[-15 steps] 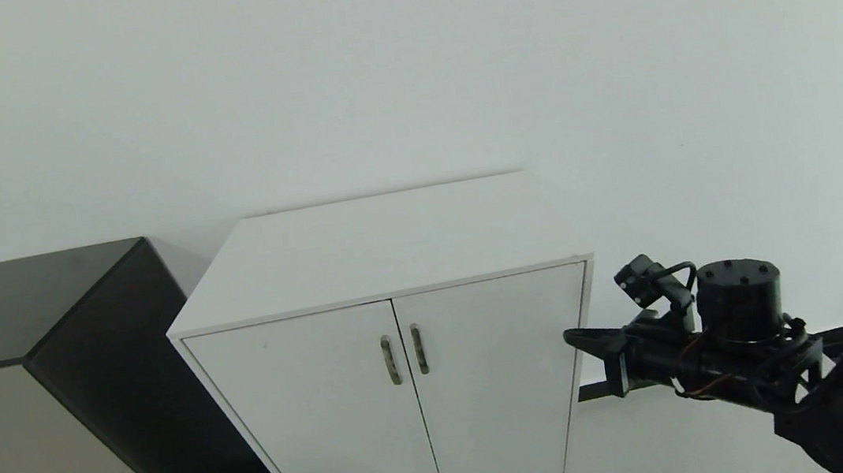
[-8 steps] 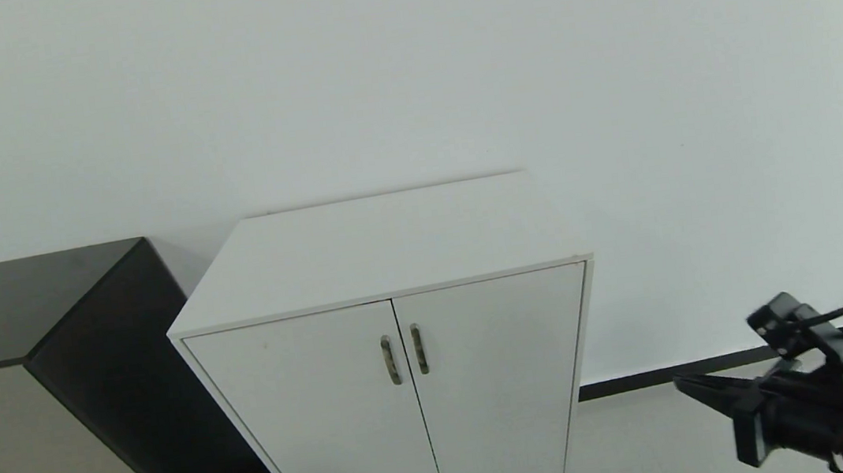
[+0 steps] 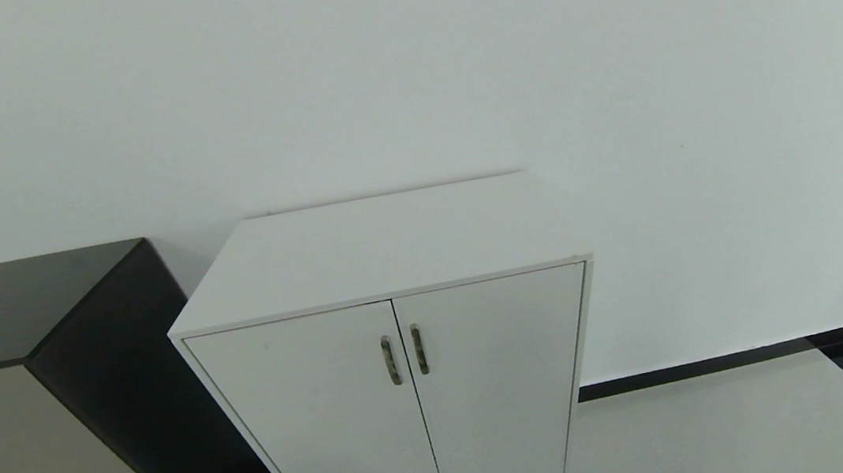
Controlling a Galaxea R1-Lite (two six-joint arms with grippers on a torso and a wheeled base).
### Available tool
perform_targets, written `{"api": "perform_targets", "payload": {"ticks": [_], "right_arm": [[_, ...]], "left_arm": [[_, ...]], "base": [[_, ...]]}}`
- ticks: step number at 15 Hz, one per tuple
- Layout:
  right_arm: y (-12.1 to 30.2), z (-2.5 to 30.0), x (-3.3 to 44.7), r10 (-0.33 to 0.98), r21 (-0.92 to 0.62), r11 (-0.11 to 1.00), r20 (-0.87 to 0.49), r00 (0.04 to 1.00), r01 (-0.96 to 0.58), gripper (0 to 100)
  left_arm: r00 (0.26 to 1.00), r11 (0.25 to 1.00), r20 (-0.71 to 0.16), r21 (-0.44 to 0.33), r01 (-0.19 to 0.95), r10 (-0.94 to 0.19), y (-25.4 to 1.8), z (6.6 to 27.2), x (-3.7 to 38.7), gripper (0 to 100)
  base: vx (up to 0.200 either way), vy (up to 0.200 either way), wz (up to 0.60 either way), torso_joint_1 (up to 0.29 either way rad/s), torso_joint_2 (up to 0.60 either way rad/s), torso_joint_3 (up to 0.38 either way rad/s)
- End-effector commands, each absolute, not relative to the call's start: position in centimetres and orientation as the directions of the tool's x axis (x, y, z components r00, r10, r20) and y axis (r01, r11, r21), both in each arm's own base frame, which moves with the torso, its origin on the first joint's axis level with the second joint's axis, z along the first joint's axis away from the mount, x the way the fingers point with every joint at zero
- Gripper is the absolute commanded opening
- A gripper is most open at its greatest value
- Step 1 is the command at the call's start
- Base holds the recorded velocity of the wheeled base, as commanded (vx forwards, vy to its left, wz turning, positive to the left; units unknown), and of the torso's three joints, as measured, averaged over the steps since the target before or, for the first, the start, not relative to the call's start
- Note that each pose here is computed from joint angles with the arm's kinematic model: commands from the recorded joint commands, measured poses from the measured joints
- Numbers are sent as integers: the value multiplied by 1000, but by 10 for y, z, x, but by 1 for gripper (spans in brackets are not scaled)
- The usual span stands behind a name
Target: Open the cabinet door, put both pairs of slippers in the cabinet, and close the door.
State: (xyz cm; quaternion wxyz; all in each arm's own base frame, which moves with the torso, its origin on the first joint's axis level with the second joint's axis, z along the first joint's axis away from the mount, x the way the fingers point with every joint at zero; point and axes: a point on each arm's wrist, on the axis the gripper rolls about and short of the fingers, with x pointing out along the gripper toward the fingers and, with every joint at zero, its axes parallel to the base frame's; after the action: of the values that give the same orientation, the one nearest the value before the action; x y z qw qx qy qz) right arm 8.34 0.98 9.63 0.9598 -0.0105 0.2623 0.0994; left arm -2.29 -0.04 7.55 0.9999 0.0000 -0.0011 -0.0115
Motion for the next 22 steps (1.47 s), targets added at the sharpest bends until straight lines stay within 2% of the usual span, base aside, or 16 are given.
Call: {"api": "perform_targets", "payload": {"ticks": [1,11,17,19,22], "right_arm": [[4,96,43,128,4,990,-426,896,-139,0],[3,82,22,134,-27,986,-471,872,-165,0],[4,76,13,237,-6,962,-471,850,-272,0],[4,78,12,248,-5,960,-438,864,-278,0],[2,79,5,163,-13,984,-357,920,-180,0]], "left_arm": [[1000,1000,2,0,23,-23,0,76,-23,0],[1000,1000,2,-2,23,-23,0,76,-23,0],[1000,1000,2,-1,25,-25,0,76,-23,0],[1000,1000,2,-1,25,-25,0,76,-23,0],[1000,1000,2,-1,25,-25,0,76,-23,0]], "base": [[0,0,0,0,0,0],[0,0,0,0,0,0],[0,0,0,0,0,0],[0,0,0,0,0,0],[0,0,0,0,0,0]]}}
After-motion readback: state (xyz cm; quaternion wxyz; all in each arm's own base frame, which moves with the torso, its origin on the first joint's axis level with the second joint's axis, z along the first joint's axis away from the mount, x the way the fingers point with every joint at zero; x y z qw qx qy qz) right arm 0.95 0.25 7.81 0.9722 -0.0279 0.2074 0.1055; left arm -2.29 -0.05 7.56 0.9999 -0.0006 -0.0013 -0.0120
